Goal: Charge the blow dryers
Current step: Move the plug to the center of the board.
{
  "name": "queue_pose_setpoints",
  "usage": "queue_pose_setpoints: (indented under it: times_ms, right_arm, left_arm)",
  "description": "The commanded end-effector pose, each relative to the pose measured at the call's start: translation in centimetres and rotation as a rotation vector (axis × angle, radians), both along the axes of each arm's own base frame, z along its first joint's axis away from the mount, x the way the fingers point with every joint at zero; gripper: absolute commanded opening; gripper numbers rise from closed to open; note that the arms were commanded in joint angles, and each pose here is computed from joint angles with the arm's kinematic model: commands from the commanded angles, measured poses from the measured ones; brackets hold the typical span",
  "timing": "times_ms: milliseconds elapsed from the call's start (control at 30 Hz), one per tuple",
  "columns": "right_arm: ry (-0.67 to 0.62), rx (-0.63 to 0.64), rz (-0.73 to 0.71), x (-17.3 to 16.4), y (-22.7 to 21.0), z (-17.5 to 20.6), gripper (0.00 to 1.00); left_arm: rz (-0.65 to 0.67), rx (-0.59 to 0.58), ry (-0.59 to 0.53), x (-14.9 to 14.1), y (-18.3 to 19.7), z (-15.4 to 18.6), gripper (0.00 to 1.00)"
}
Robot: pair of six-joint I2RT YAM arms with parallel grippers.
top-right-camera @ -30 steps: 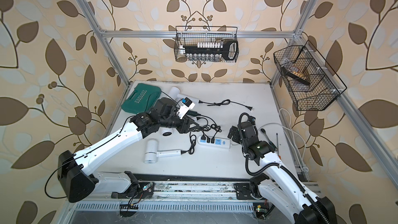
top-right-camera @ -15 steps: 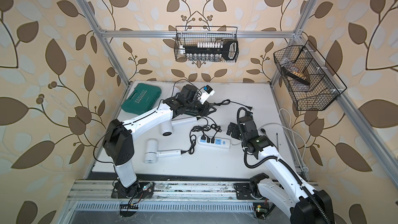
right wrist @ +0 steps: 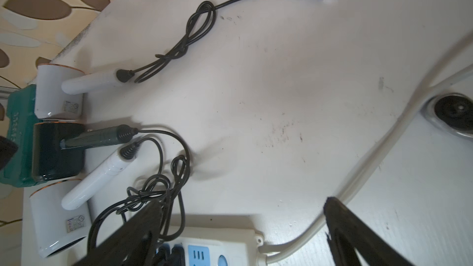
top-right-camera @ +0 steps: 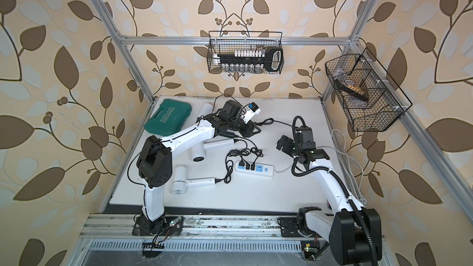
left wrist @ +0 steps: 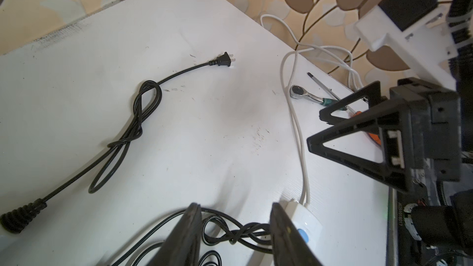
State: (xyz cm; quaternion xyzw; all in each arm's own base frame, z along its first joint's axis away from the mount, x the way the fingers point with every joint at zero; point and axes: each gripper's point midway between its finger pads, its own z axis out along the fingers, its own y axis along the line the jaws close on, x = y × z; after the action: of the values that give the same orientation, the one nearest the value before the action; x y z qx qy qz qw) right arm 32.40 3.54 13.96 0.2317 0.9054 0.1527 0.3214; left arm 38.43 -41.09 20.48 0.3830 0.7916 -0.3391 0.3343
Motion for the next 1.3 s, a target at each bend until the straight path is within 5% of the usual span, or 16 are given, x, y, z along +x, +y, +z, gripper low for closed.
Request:
queue_pose_setpoints:
  times_ms: [0,433,800,967,1267]
  right_arm:
    - [0.019,0.041,0.047,0.7,1.0,0.9,0.98]
    - [0.112,-0.006,0.017,2.1,-0.1,0.7,0.98]
    - [0.209,0.215,-0.012,8.3,-0.7,-1.1,0.90]
    - [0.262,0.025,-0.098,10.1,-5.2,-2.2,0.92]
    - [0.281,-0.109,-0.214,14.2,-10.2,-4.1,0.94]
  left_arm:
    - [0.004,0.031,0.039,-1.1,0.6,0.7,0.46]
    - [0.011,-0.007,0.025,-3.5,1.4,1.2,0.47]
    - [-0.002,-0.009,-0.010,-4.5,1.4,2.0,0.46]
    - [-0.010,0.004,0.001,-4.9,1.4,2.3,0.47]
    - [-0.025,-0.014,0.018,-5.3,1.2,2.8,0.46]
